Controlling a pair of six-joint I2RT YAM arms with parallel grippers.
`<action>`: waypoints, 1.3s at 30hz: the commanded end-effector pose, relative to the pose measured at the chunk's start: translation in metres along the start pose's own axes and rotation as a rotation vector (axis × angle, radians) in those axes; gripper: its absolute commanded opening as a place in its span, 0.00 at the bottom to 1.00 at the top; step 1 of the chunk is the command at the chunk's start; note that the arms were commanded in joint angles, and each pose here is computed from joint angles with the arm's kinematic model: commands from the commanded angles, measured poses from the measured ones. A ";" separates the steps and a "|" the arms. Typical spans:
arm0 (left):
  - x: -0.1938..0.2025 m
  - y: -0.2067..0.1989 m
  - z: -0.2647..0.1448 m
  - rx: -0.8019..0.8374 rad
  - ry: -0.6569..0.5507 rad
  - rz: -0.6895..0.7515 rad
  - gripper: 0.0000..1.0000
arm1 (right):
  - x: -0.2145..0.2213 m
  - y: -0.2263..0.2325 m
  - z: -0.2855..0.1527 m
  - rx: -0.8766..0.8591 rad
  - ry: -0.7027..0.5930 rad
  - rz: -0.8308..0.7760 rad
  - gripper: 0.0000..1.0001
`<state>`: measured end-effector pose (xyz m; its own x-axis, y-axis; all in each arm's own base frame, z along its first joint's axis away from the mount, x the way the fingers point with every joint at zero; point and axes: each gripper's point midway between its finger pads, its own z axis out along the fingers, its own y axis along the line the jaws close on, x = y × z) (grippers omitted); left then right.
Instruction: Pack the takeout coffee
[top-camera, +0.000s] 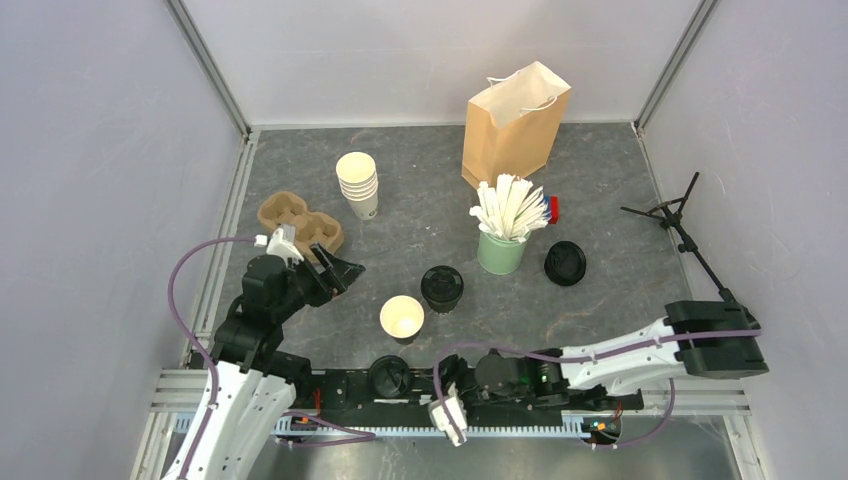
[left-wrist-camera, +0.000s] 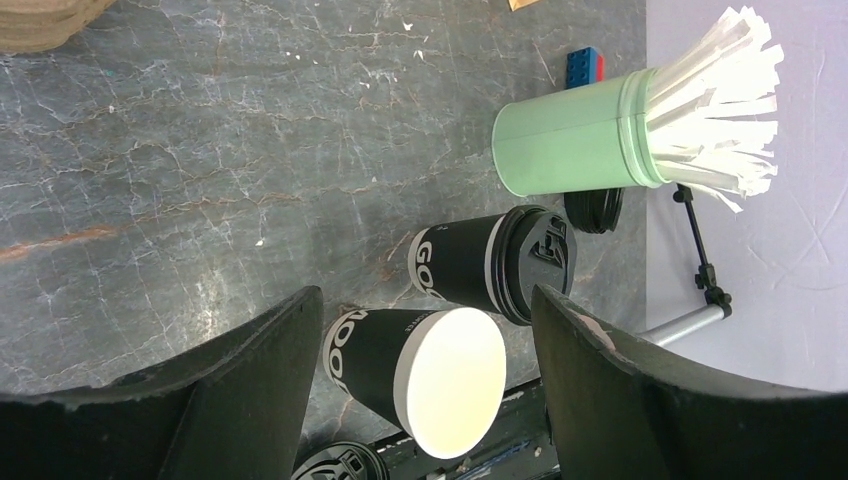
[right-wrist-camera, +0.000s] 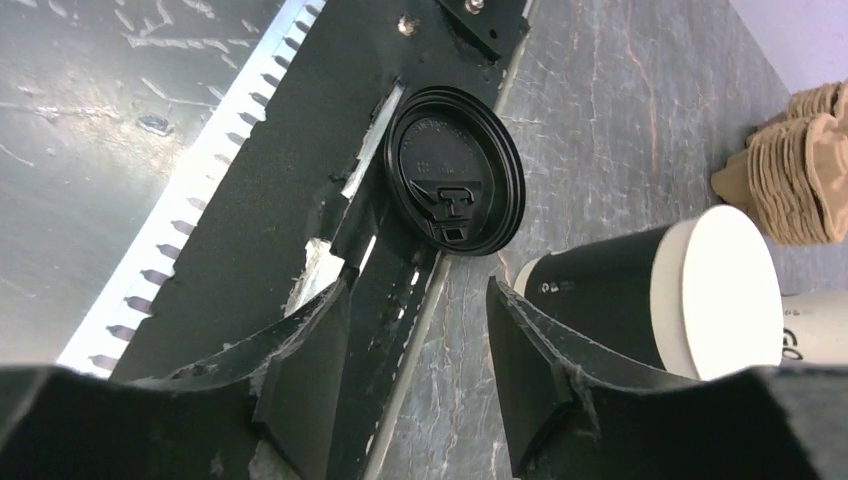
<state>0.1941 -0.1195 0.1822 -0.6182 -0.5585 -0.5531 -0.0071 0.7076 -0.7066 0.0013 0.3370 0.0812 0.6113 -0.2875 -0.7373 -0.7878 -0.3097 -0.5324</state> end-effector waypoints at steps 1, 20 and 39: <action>-0.006 -0.002 -0.001 0.013 -0.030 0.052 0.82 | -0.028 -0.021 0.022 0.037 -0.048 -0.176 0.57; -0.002 -0.006 -0.001 0.049 -0.020 0.053 0.81 | -0.002 -0.005 0.078 -0.023 0.107 -0.337 0.39; -0.015 -0.035 -0.018 0.155 -0.049 0.192 0.80 | -0.047 -0.019 0.051 0.026 -0.050 -0.050 0.00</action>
<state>0.1898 -0.1245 0.1849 -0.6276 -0.5272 -0.5729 0.0504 0.7068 -0.7056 -0.0067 0.3961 0.0499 0.7907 -0.2892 -0.5396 -0.6111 -0.4249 -0.6678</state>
